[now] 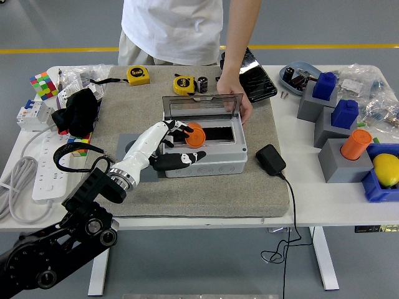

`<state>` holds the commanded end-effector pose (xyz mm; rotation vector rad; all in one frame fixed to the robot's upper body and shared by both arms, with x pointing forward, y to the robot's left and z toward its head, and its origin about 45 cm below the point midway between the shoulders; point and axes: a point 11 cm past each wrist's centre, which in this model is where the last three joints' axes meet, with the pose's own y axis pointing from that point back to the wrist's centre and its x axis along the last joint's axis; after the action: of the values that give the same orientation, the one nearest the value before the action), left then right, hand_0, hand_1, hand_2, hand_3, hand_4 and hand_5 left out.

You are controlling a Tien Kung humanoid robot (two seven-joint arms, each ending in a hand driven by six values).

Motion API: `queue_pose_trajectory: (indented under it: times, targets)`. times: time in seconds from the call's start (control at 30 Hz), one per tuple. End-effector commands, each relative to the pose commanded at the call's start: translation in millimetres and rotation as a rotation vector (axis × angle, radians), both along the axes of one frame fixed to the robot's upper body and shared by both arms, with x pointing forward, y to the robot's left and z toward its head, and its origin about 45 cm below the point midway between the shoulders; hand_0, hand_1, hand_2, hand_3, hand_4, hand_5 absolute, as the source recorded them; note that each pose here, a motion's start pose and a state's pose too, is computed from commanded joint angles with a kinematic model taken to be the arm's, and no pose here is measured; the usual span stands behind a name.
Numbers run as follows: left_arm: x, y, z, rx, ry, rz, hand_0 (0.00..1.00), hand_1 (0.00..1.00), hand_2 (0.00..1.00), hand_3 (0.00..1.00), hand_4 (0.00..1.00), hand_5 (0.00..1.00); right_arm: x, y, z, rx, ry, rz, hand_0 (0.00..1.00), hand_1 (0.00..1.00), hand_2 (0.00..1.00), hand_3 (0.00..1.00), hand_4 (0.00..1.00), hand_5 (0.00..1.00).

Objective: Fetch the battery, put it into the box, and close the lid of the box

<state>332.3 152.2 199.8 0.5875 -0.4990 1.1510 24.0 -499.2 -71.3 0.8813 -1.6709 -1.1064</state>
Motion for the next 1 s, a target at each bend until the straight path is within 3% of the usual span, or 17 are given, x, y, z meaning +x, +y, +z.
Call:
queue_pose_trajectory:
  times: [0.53, 0.8, 1.0]
  targets:
    - [12.6, -26, 11.2, -0.015, -0.033, -0.049, 0.515, 0.698, 0.686, 0.707, 0.906, 0.475, 1.1, 0, 0.0, 0.002, -0.002, 0.001, 0.624, 0.642, 0.653, 0.591, 0.998, 0.561]
    - [15.5, -45, 6.4, -0.029, -0.008, -0.087, 0.516, 0.697, 0.688, 0.712, 0.905, 0.483, 2.2, 1, -0.4, 0.005, -0.003, 0.005, 0.624, 0.642, 0.654, 0.591, 0.998, 0.561]
    - [18.4, -51, 9.2, -0.019, -0.026, -0.099, 0.517, 0.696, 0.692, 0.719, 0.904, 0.480, 1.4, 1, -0.2, 0.004, -0.002, 0.005, 0.624, 0.643, 0.654, 0.591, 0.998, 0.561]
